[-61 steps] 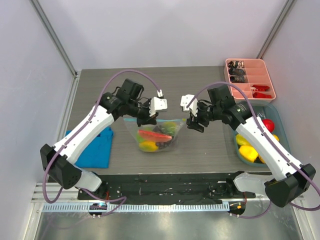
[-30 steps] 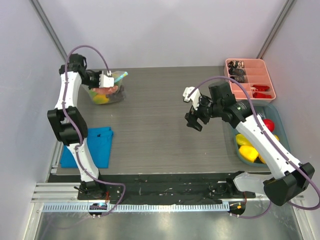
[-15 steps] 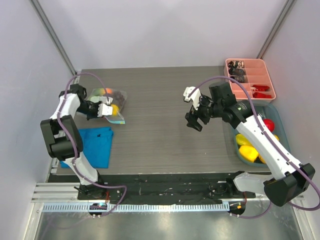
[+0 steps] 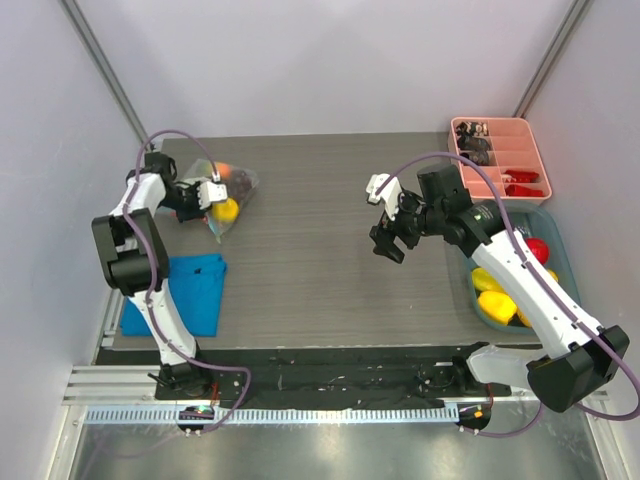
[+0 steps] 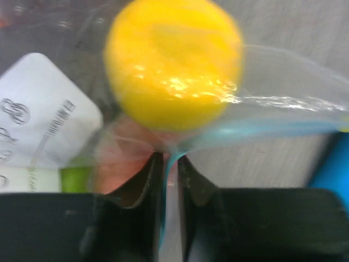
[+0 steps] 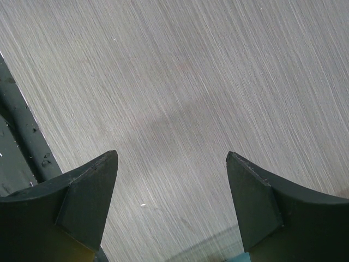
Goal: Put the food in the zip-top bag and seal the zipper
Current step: Place the zipper food storage bag at the center of the board, then reset both arms
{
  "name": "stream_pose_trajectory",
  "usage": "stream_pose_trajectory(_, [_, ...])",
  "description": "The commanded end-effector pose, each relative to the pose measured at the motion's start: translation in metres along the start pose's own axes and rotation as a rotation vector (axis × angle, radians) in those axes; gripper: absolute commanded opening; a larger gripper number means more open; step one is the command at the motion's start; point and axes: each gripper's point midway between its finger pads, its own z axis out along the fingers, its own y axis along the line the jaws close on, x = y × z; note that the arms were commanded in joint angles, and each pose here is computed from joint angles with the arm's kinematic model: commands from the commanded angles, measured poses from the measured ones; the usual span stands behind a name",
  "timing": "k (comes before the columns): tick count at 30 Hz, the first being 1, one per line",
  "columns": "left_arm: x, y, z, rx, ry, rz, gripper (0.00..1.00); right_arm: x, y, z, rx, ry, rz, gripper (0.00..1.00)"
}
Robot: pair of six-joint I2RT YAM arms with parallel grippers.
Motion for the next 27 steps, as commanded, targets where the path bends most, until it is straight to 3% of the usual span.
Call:
stream_pose_trajectory(1, [-0.036, -0.044, -0.041, 0.08, -0.065, 0.02, 0.36, -0.011, -0.003, -0.013, 0.045, -0.048, -0.013, 0.85])
stream_pose_trajectory(4, [-0.05, -0.078, -0.064, 0.154, -0.067, -0.013, 0.52, -0.014, -0.001, -0.021, 0.057, -0.06, -0.014, 0.86])
stream_pose_trajectory(5, [-0.052, -0.086, -0.07, 0.171, -0.06, -0.024, 0.79, -0.015, -0.002, -0.024, 0.064, -0.064, -0.016, 0.86])
stream_pose_trajectory(6, [-0.052, -0.097, -0.076, 0.196, -0.041, -0.054, 1.0, -0.016, -0.002, -0.026, 0.073, -0.069, -0.016, 0.86])
stream_pose_trajectory(9, [-0.066, -0.094, -0.103, 0.128, -0.067, -0.114, 1.0, -0.02, -0.001, -0.036, 0.102, -0.089, 0.004, 0.88])
stream_pose_trajectory(12, [-0.1, -0.075, -0.139, 0.01, -0.137, -0.309, 1.0, -0.023, 0.0, -0.046, 0.136, -0.113, 0.056, 0.89])
stream_pose_trajectory(13, [-0.113, -0.065, -0.147, -0.038, -0.17, -0.502, 1.0, -0.022, 0.0, -0.048, 0.148, -0.116, 0.07, 0.89])
stream_pose_trajectory(14, [-0.128, -0.047, -0.167, -0.117, -0.192, -0.594, 1.0, -0.022, 0.0, -0.053, 0.17, -0.126, 0.099, 0.89])
stream_pose_trajectory(17, [-0.158, -0.036, -0.203, -0.16, -0.201, -0.769, 1.0, -0.02, -0.001, -0.059, 0.213, -0.146, 0.156, 0.92])
stream_pose_trajectory(23, [-0.175, -0.046, -0.207, -0.113, -0.245, -1.115, 1.0, -0.003, -0.021, -0.077, 0.338, -0.182, 0.328, 0.98])
stream_pose_trajectory(27, [-0.159, -0.068, -0.194, -0.168, -0.215, -1.196, 1.0, 0.026, -0.033, -0.076, 0.402, -0.161, 0.487, 0.98])
